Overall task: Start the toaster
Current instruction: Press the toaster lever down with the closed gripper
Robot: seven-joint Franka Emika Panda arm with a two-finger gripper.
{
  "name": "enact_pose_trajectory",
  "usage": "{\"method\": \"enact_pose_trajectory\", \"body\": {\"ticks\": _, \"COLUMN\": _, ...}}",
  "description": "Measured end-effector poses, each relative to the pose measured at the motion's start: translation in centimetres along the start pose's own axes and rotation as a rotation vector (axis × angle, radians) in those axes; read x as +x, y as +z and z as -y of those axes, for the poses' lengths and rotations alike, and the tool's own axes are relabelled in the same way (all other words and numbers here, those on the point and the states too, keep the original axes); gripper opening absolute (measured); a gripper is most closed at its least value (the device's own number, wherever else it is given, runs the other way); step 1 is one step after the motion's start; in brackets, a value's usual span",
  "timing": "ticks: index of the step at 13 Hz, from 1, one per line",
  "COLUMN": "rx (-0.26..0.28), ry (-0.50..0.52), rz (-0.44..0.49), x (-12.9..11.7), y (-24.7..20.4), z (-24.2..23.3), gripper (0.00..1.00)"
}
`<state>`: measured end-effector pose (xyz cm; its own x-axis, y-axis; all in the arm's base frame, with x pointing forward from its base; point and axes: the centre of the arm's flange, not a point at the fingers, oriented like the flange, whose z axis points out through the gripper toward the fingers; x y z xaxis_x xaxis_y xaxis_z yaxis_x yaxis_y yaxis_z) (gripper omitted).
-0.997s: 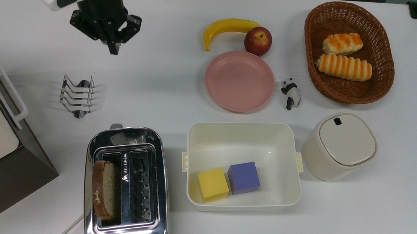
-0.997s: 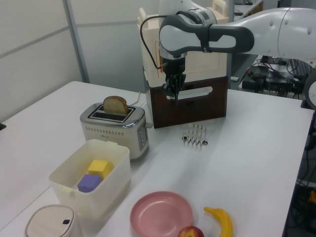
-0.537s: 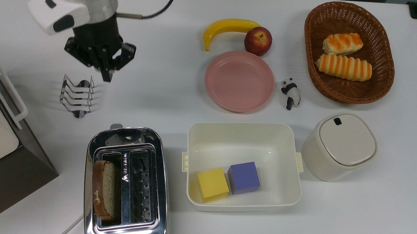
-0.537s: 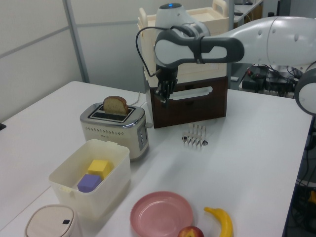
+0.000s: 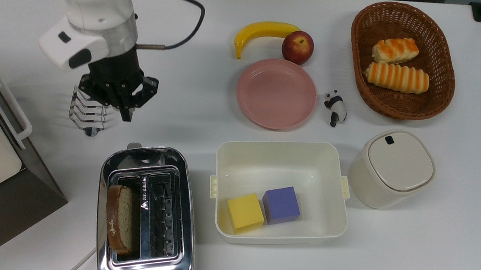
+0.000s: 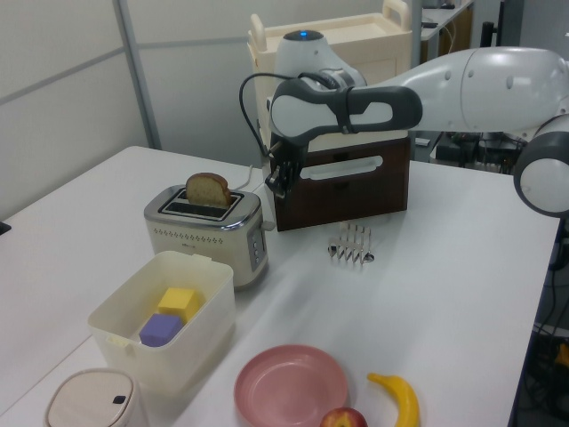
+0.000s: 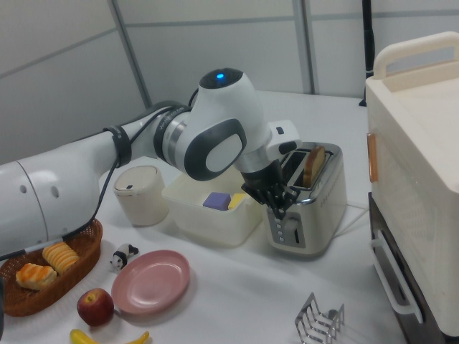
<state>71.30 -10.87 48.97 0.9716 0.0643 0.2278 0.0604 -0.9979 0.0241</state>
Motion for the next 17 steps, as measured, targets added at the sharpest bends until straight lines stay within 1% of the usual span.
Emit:
{"method": "enact_pose_trajectory", "body": {"ticks": 4, "rx": -0.009, "ry": -0.006, "rz": -0.050, "x": 0.9, "y": 2.1, "z": 0.2, "gripper": 0.01}}
{"method": "enact_pose_trajectory", "body": {"ticks": 7, "rx": -0.014, "ry": -0.016, "rz": -0.067, "x": 1.2, "y": 3.3, "z": 0.3, "gripper": 0.01}}
{"method": "enact_pose_trajectory", "body": {"ticks": 11, "rx": -0.012, "ry": -0.025, "rz": -0.066, "x": 1.4, "y": 5.1, "z": 0.8, "gripper": 0.01}}
{"method": "enact_pose_trajectory", "body": {"ticks": 17, "rx": -0.010, "ry": -0.041, "rz": -0.048, "x": 1.2, "y": 6.3, "z": 0.7, "gripper": 0.01}}
